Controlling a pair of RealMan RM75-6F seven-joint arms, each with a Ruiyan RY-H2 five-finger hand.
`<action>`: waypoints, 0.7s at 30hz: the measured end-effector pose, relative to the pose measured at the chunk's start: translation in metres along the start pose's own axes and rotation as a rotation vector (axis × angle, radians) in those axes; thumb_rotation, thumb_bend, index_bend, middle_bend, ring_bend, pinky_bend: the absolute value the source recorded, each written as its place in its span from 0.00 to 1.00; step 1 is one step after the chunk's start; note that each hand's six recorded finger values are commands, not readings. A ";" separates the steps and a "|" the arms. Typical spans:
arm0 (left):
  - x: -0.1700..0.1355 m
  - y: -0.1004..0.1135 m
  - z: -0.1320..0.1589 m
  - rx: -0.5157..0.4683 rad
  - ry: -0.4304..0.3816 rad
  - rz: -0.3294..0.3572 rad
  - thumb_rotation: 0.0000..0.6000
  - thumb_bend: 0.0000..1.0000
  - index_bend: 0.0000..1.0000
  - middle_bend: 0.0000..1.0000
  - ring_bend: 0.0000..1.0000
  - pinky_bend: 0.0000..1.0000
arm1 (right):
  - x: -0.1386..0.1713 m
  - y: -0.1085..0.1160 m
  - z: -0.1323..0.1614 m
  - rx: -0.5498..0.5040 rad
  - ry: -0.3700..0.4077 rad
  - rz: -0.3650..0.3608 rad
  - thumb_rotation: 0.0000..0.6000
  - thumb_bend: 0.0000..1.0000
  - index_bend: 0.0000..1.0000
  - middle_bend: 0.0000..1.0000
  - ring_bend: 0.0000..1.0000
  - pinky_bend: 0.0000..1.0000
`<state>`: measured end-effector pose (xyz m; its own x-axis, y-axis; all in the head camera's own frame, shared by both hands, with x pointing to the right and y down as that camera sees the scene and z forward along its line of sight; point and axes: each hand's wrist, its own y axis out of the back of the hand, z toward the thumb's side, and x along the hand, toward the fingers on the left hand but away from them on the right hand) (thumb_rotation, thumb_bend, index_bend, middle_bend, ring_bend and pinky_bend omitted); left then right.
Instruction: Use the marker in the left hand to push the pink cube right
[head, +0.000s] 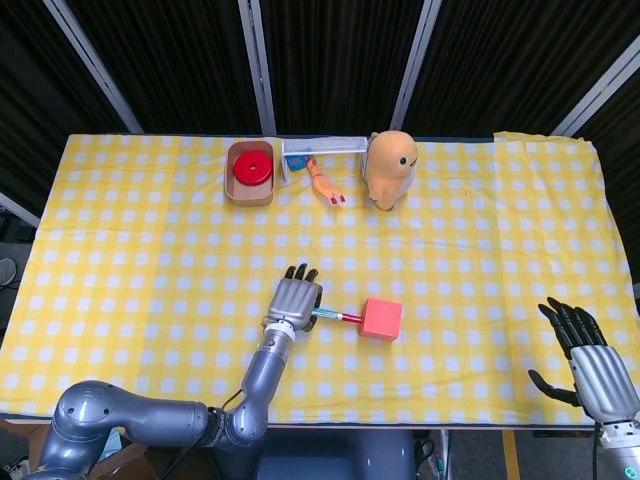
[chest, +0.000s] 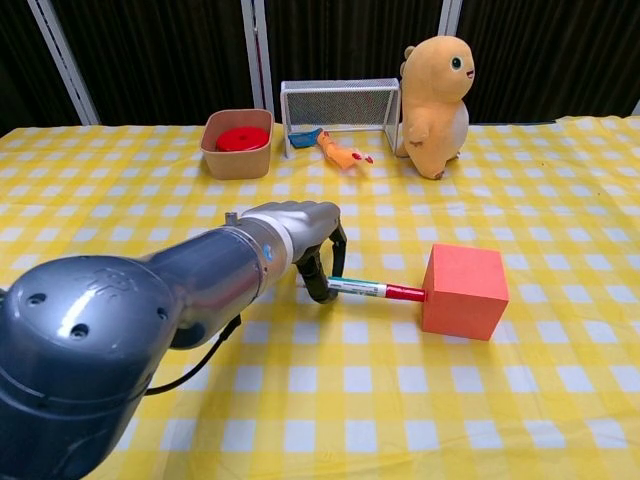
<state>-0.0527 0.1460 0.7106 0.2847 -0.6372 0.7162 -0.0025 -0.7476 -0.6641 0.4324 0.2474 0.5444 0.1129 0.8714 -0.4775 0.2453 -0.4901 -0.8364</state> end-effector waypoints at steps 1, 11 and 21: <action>0.000 0.000 0.002 -0.001 -0.004 0.002 1.00 0.48 0.61 0.11 0.00 0.08 | 0.000 0.000 0.000 0.000 0.000 0.001 1.00 0.32 0.00 0.00 0.00 0.00; 0.007 0.000 0.033 0.006 -0.044 0.019 1.00 0.48 0.61 0.11 0.00 0.08 | 0.001 0.001 -0.001 -0.006 -0.002 0.001 1.00 0.32 0.00 0.00 0.00 0.00; 0.014 -0.001 0.059 0.000 -0.067 0.022 1.00 0.48 0.61 0.11 0.00 0.08 | 0.001 0.001 -0.001 -0.008 -0.003 0.001 1.00 0.32 0.00 0.00 0.00 0.00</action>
<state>0.0079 0.1490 0.7082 0.3479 -0.6396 0.6854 -0.0094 -0.7334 -0.6797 0.4343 0.2475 0.5431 0.1104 0.8710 -0.4787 0.2532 -0.4904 -0.8339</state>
